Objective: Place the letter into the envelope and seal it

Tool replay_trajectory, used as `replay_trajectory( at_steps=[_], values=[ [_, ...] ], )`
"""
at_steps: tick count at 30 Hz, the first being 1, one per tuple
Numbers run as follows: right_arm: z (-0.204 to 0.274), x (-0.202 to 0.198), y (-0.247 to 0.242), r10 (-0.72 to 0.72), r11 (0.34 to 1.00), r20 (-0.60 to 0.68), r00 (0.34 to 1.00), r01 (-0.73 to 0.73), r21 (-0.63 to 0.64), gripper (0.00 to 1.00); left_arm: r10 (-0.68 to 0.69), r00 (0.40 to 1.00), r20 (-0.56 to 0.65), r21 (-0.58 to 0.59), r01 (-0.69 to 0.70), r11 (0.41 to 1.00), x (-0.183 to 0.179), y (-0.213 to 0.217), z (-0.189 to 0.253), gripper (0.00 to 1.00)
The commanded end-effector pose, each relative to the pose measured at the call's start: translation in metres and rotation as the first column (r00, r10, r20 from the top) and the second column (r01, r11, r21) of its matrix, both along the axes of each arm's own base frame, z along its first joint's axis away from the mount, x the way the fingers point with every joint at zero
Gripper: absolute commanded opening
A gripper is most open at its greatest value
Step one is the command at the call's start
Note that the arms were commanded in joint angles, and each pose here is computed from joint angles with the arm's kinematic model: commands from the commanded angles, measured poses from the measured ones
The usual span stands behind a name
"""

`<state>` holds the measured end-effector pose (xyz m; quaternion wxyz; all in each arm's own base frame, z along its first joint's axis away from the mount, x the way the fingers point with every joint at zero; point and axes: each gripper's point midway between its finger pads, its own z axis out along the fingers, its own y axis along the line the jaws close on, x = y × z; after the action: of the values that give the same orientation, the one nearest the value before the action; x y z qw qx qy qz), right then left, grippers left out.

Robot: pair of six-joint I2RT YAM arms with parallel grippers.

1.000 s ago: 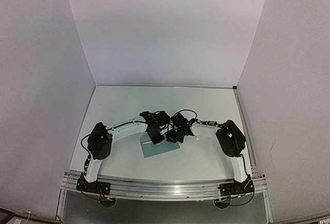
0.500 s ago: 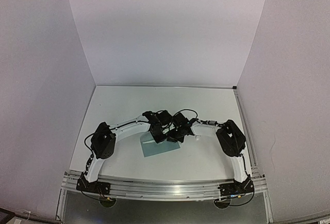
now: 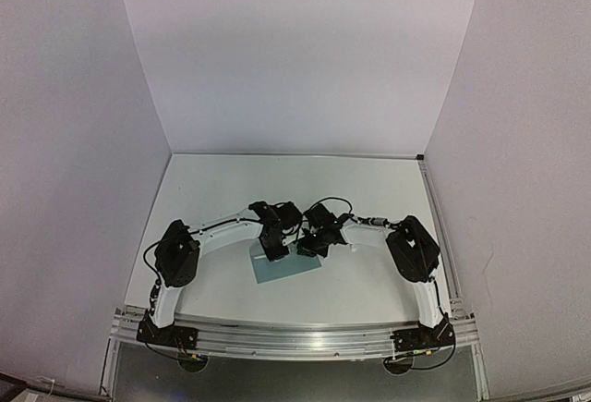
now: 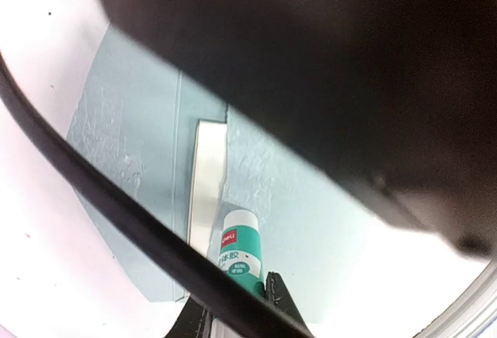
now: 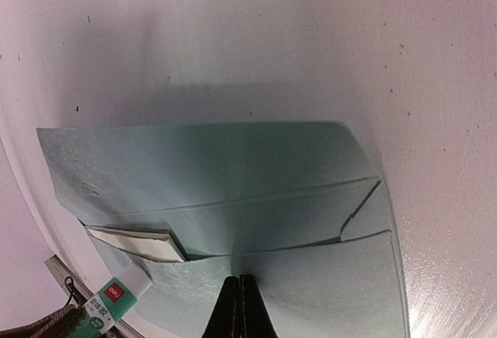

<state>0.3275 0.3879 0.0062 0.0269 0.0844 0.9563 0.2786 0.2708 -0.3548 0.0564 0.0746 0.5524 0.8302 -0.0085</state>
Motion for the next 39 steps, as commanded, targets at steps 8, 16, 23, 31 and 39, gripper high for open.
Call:
replay_trajectory(
  at_steps=[8,16,23,31,39],
  values=[
    [-0.039,-0.008,-0.026,-0.038,0.993,-0.071,0.997,0.029,-0.115,0.0,0.009,0.999,-0.049,-0.075,-0.012,0.997,-0.004,-0.025,-0.002,0.0],
    [-0.039,-0.006,-0.022,-0.038,0.994,-0.075,0.996,0.03,-0.105,0.0,0.025,0.998,0.066,-0.199,-0.012,0.98,0.025,-0.067,0.003,0.0],
    [-0.041,-0.007,-0.023,-0.038,0.994,-0.08,0.996,0.029,-0.108,0.0,0.024,0.998,0.056,-0.251,-0.01,0.968,0.027,-0.08,0.005,0.0],
    [-0.042,-0.009,-0.025,-0.039,0.993,-0.084,0.996,0.029,-0.113,0.0,0.002,1.0,-0.003,-0.182,-0.003,0.983,0.013,-0.064,-0.001,0.0],
    [-0.043,-0.009,-0.027,-0.044,0.992,-0.079,0.996,0.034,-0.123,0.0,-0.072,0.996,-0.057,-0.005,0.072,0.997,-0.021,0.0,-0.004,0.0]
  ],
)
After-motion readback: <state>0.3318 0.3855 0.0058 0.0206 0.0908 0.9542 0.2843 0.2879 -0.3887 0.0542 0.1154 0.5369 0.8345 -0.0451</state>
